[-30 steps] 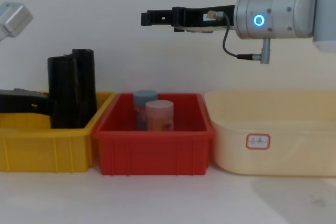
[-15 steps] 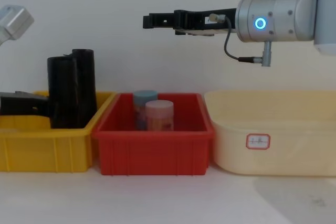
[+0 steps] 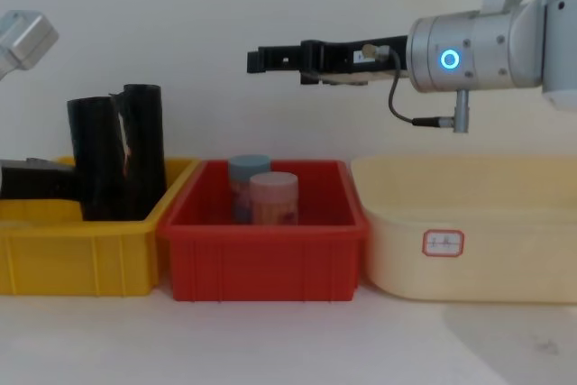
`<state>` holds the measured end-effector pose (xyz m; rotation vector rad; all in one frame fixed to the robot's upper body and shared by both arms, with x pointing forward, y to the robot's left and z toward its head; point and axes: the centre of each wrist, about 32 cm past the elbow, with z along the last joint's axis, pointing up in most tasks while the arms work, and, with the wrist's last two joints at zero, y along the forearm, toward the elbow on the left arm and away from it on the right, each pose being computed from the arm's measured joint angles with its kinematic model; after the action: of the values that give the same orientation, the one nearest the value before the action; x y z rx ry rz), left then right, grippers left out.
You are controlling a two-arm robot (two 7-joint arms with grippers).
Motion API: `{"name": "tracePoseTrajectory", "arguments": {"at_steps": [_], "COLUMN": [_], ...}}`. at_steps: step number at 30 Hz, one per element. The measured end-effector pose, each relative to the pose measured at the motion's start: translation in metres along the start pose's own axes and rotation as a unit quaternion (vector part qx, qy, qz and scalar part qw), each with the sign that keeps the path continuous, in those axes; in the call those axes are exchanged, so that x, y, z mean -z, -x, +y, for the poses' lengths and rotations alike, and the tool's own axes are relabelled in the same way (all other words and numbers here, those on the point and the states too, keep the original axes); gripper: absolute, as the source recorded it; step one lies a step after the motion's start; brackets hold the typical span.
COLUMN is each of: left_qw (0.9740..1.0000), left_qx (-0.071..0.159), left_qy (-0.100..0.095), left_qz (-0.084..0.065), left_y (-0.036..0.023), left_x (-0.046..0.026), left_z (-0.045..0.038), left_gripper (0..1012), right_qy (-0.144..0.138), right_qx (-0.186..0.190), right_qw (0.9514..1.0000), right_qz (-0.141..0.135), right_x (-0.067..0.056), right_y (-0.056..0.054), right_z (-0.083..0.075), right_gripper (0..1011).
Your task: Pick up the garbage bag with the one hand and transfer it to the other hand.
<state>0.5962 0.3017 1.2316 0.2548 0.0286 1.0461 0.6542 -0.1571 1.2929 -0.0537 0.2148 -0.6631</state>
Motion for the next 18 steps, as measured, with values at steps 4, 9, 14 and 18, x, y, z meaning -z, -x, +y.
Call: {"name": "tracePoseTrajectory", "arguments": {"at_steps": [4, 9, 14, 18], "left_qw": [1.0000, 1.0000, 1.0000, 1.0000], "left_qx": [0.000, 0.000, 0.000, 0.000], "left_qy": [0.000, 0.000, 0.000, 0.000], "left_qz": [0.000, 0.001, 0.001, 0.001], "left_y": [0.0001, 0.0001, 0.0002, 0.0001], "left_x": [0.0002, 0.0003, 0.0003, 0.0003], "left_z": [-0.0001, -0.0002, -0.0002, -0.0002], "left_gripper": [456, 430, 411, 400], "right_qy": [0.012, 0.029, 0.043, 0.058], "right_qx": [-0.003, -0.007, -0.007, -0.007], "right_qw": [0.9999, 0.9995, 0.9989, 0.9980], "right_qz": [0.006, 0.014, 0.019, 0.023], "right_x": [0.003, 0.008, 0.013, 0.017], "right_y": [-0.003, -0.006, -0.010, -0.014], "right_z": [0.001, 0.005, 0.008, 0.014], "right_gripper": [1000, 1000, 999, 1000]}}
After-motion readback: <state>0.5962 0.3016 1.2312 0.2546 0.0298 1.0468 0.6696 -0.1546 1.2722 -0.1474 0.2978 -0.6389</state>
